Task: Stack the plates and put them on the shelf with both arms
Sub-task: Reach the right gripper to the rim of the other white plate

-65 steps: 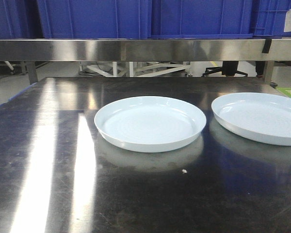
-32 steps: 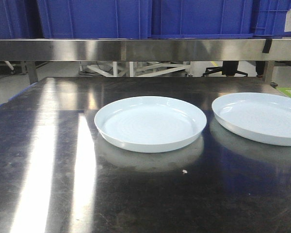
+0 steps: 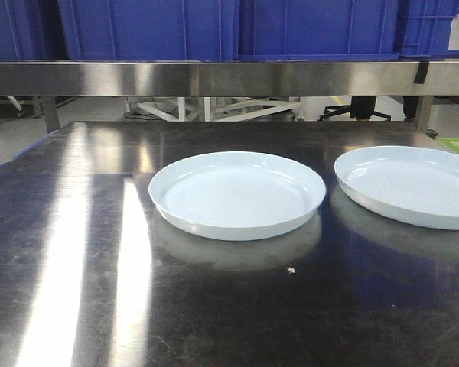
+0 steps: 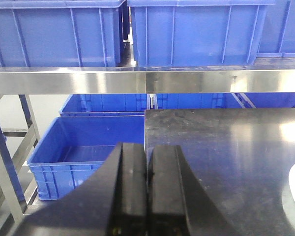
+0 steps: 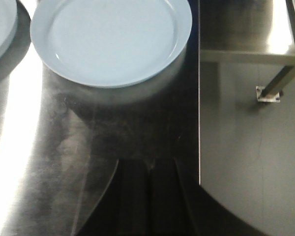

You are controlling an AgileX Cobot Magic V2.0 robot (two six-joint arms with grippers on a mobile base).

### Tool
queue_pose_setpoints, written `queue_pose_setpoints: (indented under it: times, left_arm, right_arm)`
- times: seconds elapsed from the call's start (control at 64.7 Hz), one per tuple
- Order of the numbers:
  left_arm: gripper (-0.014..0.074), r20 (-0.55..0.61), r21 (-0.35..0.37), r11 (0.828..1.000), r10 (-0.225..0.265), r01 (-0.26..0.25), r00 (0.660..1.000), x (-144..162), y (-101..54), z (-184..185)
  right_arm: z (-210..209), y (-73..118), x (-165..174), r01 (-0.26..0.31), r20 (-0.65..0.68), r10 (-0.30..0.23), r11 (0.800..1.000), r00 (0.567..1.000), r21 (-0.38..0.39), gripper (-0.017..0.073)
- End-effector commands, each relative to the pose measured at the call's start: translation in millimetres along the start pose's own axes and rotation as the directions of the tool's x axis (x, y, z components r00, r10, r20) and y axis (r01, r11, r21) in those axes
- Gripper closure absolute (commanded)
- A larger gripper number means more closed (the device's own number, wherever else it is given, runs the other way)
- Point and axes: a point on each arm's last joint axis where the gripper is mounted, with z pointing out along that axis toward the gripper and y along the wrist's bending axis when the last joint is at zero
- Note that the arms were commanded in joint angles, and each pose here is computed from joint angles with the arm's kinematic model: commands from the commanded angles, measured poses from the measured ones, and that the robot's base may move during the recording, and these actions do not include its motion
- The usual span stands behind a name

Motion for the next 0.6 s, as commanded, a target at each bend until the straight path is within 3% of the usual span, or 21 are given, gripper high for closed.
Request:
queue_pose_setpoints:
  times: [0.0, 0.093, 0.356, 0.587]
  left_arm:
    - [0.0512, 0.105, -0.015, 1.000, -0.012, 0.014, 0.994, -17.5, 1.7, -0.9]
    - [0.0512, 0.105, -0.015, 1.000, -0.012, 0.014, 0.994, -17.5, 1.7, -0.9]
    - [0.0512, 0.107, -0.015, 1.000, -0.012, 0.014, 0.994, -17.6, 1.8, -0.9]
    - [0.0512, 0.107, -0.015, 1.000, -0.012, 0.014, 0.994, -17.6, 1.8, -0.9]
  right_arm:
    - [4.4, 2.6, -27.8, 0.011, 0.002, -0.011, 1.000, 1.000, 0.002, 0.0510]
    - [16.9, 7.0, -46.6, -0.023, -0.090, 0.021, 1.000, 0.996, -0.014, 0.0510]
    - [56.9, 14.0, -106.7, -0.048, -0.192, 0.045, 0.999, 0.980, -0.012, 0.0510]
    - [103.3, -3.3, -152.5, -0.099, -0.271, 0.109, 0.994, 0.956, 0.050, 0.0510]
